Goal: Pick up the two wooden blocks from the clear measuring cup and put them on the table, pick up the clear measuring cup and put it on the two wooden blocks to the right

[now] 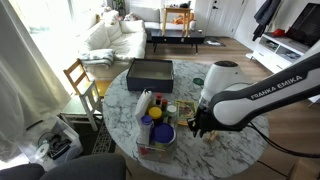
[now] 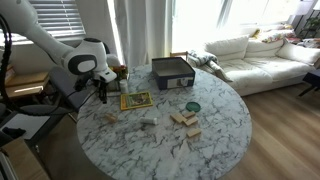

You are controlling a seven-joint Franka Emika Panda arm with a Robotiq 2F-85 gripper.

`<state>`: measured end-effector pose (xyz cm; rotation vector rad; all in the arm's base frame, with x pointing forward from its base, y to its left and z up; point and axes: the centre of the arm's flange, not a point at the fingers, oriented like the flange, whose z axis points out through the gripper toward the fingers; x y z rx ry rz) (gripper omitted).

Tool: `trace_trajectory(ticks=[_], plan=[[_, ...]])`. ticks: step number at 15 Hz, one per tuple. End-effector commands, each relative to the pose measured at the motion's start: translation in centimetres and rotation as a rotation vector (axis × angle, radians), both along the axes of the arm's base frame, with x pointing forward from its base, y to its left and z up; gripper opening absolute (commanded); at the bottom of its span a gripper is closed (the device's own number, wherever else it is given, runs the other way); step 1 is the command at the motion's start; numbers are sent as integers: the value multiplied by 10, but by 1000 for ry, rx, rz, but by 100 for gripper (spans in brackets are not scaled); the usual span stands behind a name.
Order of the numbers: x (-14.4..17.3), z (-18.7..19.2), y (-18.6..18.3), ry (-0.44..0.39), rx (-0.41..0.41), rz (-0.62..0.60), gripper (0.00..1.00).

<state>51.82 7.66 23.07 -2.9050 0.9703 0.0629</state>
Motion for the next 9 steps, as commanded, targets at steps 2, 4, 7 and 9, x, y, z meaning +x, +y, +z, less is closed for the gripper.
trace_trajectory(ticks=[2, 4, 7, 9], plan=[[-5, -13, 3, -9, 19, 30, 54], [-4, -15, 6, -12, 28, 29, 67], [-3, -18, 10, -32, 28, 34, 55], [-2, -20, 11, -41, 16, 31, 43]])
